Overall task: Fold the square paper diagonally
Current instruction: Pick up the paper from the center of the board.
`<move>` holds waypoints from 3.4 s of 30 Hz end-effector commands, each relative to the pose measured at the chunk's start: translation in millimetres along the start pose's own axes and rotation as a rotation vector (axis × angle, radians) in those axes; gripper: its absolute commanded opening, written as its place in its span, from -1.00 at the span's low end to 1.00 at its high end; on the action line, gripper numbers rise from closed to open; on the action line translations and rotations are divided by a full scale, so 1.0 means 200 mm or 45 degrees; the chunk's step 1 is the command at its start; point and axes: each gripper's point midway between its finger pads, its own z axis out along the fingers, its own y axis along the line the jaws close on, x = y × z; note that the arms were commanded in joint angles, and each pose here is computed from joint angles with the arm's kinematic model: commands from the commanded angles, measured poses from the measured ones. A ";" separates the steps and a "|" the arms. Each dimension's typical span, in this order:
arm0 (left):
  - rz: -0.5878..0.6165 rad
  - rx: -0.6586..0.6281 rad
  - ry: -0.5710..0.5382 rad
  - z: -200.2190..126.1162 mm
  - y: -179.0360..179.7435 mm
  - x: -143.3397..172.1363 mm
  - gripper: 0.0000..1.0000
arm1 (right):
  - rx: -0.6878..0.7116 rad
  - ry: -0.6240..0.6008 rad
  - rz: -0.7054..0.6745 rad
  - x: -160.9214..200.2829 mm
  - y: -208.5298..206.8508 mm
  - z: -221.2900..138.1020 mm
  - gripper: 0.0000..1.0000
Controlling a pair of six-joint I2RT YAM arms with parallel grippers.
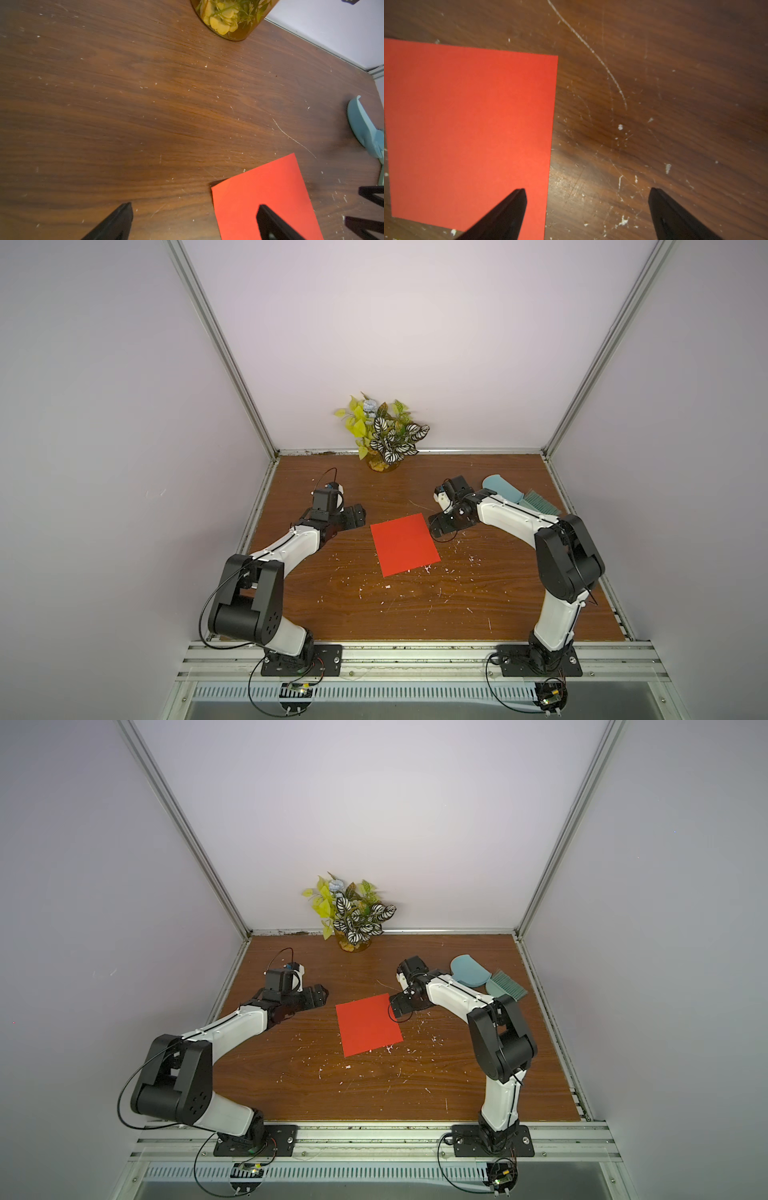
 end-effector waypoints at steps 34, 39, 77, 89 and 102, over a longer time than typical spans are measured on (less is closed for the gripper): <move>0.026 0.213 0.310 0.27 -0.13 0.22 0.72 | 0.133 0.408 -0.240 0.22 0.11 0.15 0.98; 0.021 0.260 0.349 0.29 -0.17 0.27 0.54 | 0.131 0.406 -0.241 0.22 0.11 0.15 0.98; 0.194 0.360 0.154 0.22 -0.30 0.17 -1.00 | -0.047 -0.027 -0.286 -0.10 0.19 -0.04 0.98; 0.950 0.611 -0.219 -0.24 -0.79 0.00 -1.00 | -0.236 -0.772 -0.717 -0.32 0.15 -0.78 0.97; 1.330 0.713 -0.393 -0.51 -1.10 -0.01 -1.00 | -0.422 -1.016 -1.293 -0.24 0.45 -1.05 0.68</move>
